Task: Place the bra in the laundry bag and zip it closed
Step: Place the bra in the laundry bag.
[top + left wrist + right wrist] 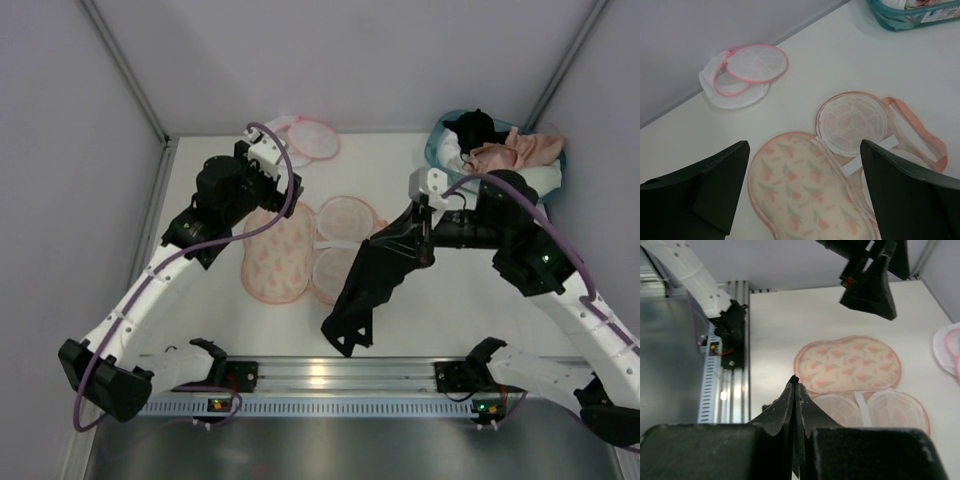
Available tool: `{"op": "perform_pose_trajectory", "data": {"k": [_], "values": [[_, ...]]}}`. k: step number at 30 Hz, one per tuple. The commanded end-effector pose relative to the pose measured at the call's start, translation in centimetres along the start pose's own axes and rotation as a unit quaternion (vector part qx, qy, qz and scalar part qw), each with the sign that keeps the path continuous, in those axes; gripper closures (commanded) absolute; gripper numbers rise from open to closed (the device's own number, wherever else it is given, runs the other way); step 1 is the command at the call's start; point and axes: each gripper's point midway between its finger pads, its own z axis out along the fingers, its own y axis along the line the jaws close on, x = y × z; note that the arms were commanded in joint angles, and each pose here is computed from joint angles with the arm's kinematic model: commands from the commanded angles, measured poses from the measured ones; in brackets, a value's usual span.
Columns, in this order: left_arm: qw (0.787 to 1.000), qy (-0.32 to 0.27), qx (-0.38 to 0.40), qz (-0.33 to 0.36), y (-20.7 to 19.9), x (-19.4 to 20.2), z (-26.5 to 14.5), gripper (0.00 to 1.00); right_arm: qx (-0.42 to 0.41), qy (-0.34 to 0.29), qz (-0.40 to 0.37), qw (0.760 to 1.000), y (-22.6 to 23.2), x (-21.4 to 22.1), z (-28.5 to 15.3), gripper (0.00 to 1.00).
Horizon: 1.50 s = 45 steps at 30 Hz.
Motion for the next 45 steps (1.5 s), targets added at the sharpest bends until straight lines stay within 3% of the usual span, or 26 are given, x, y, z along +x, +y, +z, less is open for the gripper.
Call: {"op": "perform_pose_trajectory", "data": {"k": [1,6,15,21,29,31,32,34,35,41,45], "values": [[0.999,-0.031,-0.015,-0.003,0.7,-1.4,-1.2,0.02,0.094,-0.008,-0.072,0.993,-4.6,-1.3,1.1,1.0],[0.999,-0.032,-0.022,-0.012,0.9,-1.3,-1.6,0.02,0.164,0.018,-0.092,0.982,-9.0,-0.3,2.3,1.0],[0.998,-0.031,-0.032,-0.037,1.2,-0.9,-1.6,0.02,0.153,0.055,-0.145,0.976,-11.8,1.5,4.9,1.0],[0.997,-0.024,-0.035,-0.059,1.4,-0.4,-1.0,0.02,0.187,0.093,-0.204,0.957,-16.1,3.4,6.3,1.0],[0.995,-0.013,-0.021,-0.097,1.0,0.6,0.2,0.02,0.231,0.107,-0.237,0.938,-28.0,8.5,9.8,1.0],[0.995,-0.013,-0.02,-0.1,1.1,0.9,0.4,0.02,0.249,0.083,-0.278,0.924,-31.0,7.6,10.3,1.0],[0.995,-0.011,-0.02,-0.101,1.0,1.2,0.5,0.02,0.256,0.103,-0.274,0.921,-32.9,10.2,11.3,0.82],[0.994,-0.001,-0.022,-0.105,1.1,2.2,0.8,0.02,0.262,0.126,-0.265,0.919,-34.8,9.9,11.9,0.32],[0.994,0.001,-0.021,-0.106,1.0,2.3,0.8,0.02,0.267,0.146,-0.245,0.92,-35.7,11.2,12.2,0.01],[0.994,0.006,-0.021,-0.106,1.2,3.5,0.1,0.02,0.273,0.12,-0.136,0.945,-32.3,7.9,8.9,0.01],[0.994,0.04,0.021,-0.098,-0.2,5.2,0.7,0.03,0.271,0.134,-0.032,0.953,-30.0,9.8,7.0,0.05]]}}
